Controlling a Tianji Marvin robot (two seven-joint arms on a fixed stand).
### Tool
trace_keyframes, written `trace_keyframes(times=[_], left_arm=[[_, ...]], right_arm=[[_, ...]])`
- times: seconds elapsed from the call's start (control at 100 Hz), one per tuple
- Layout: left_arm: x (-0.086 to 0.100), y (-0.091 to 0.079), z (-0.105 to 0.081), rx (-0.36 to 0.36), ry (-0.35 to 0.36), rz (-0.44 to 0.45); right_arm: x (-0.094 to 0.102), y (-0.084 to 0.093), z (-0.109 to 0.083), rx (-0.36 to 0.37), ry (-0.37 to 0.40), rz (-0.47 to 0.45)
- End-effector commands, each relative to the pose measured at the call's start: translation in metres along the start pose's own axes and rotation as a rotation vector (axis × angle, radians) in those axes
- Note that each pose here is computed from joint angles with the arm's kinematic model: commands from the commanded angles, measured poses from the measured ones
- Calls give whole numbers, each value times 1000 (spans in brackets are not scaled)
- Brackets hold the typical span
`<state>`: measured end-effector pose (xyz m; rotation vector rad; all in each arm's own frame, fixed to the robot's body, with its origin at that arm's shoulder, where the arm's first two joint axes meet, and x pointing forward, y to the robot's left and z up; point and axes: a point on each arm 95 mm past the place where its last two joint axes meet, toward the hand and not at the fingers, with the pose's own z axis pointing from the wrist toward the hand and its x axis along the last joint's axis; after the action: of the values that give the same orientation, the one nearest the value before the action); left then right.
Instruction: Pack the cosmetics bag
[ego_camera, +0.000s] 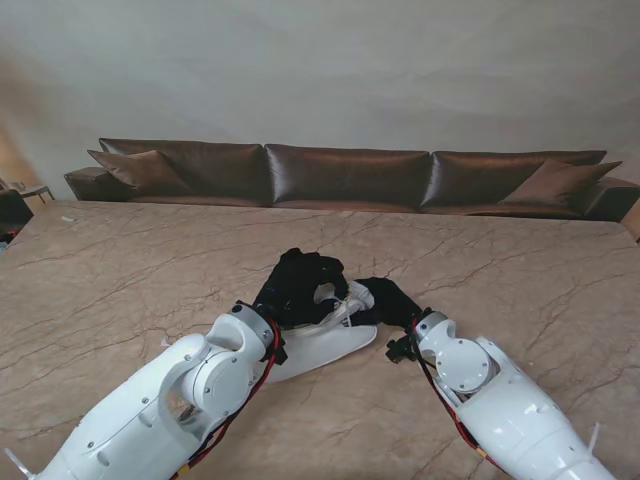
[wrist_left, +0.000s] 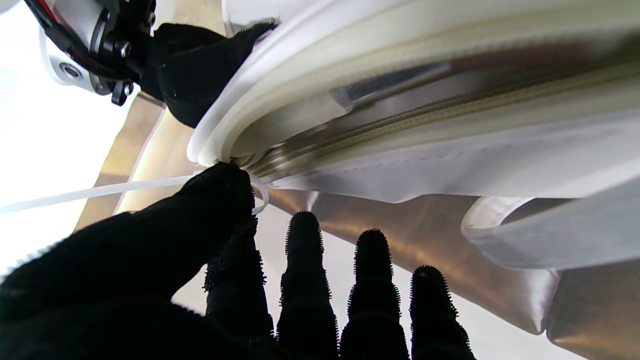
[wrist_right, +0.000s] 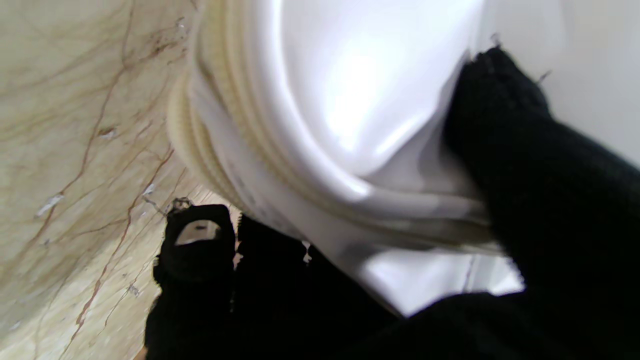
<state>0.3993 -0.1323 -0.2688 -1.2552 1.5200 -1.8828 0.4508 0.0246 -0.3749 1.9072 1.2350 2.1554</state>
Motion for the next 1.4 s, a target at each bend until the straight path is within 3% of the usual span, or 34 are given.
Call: trace_keyframes(times=[0.0, 0.11, 0.29, 0.53, 0.97, 1.15, 1.39], left_arm=[[-2, 0, -4, -20, 3, -7], [-9, -2, -6, -50, 7, -7], [-12, 1, -3, -20, 38, -10], [-14, -5, -4, -117, 63, -113], [-13, -6, 2, -208, 136, -53], [-9, -6, 5, -202, 138, 0], [-12, -4, 7, -190, 158, 1]], right_arm=[[0, -7, -1, 9, -4, 5], [-1, -6, -1, 10, -8, 6], [-1, -8, 0, 17, -8, 11], [-1, -7, -1, 17, -12, 9], [-1, -7, 0, 12, -9, 13], [-1, -6, 1, 7, -6, 9], [-2, -6, 0, 8, -7, 6]])
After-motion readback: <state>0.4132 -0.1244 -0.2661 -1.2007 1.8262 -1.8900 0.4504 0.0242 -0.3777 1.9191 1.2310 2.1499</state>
